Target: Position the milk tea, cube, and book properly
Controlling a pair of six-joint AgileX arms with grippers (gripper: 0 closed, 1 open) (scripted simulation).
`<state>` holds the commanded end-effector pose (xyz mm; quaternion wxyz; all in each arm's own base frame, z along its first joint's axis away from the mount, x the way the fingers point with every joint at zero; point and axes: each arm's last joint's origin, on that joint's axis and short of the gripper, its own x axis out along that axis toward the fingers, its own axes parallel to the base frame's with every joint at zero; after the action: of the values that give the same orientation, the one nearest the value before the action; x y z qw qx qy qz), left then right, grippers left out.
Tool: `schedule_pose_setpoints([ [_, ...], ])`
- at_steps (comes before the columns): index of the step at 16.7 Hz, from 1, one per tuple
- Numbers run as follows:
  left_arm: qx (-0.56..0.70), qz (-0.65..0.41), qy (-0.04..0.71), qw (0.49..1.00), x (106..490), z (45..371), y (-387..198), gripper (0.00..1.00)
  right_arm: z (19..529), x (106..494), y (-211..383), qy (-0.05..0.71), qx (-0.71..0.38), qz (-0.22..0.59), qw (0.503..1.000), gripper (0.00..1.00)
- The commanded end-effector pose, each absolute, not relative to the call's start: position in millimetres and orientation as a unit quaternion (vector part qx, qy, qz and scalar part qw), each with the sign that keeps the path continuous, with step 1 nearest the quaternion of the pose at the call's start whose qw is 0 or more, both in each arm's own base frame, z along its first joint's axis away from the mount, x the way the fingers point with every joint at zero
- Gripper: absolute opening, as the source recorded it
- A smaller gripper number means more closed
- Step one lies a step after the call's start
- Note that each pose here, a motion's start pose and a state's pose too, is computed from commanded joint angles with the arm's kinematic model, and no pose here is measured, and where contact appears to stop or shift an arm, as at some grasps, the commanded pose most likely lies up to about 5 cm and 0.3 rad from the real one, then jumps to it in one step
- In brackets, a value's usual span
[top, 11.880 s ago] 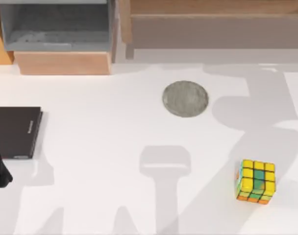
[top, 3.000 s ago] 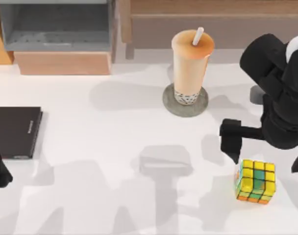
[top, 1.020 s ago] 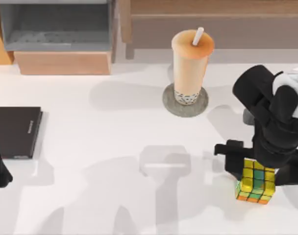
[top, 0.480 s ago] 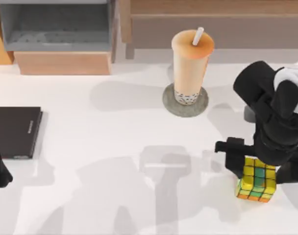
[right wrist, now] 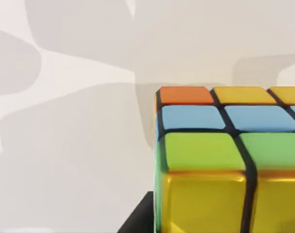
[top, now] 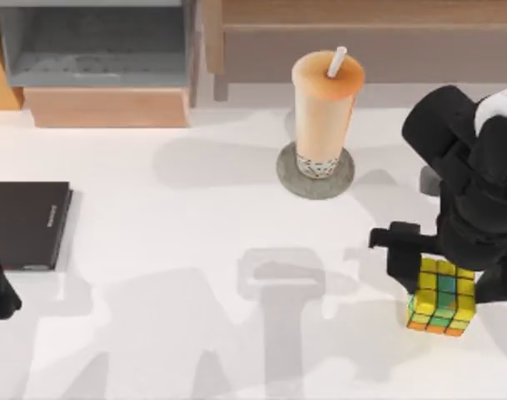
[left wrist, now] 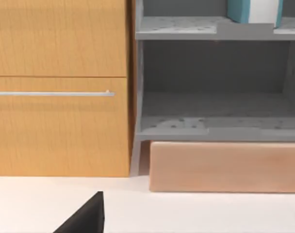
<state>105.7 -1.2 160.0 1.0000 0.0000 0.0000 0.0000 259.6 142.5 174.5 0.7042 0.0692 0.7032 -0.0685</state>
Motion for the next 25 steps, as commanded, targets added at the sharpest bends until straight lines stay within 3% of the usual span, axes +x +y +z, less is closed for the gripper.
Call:
schedule_pose_setpoints([
  [3,0.000,0.000,0.000,1.000,106,160,-1,1.00,189,278,130,0.664,0.107,-0.060,0.738,0.00],
  [6,0.000,0.000,0.000,1.000,106,160,-1,1.00,220,314,94,0.566,0.169,-0.045,0.805,0.00],
  [9,0.000,0.000,0.000,1.000,106,160,-1,1.00,269,346,39,0.408,0.205,-0.027,0.889,0.00],
  [12,0.000,0.000,0.000,1.000,106,160,-1,1.00,328,355,-21,0.224,0.175,-0.018,0.959,0.00],
  [16,0.000,0.000,0.000,1.000,106,160,-1,1.00,383,351,-72,0.051,0.065,-0.012,0.996,0.00],
  [19,0.000,0.000,0.000,1.000,106,160,-1,1.00,395,355,-89,0.004,0.008,-0.005,1.000,0.00],
  [25,0.000,0.000,0.000,1.000,106,160,-1,1.00,397,356,-90,-0.001,0.000,-0.003,1.000,0.00],
])
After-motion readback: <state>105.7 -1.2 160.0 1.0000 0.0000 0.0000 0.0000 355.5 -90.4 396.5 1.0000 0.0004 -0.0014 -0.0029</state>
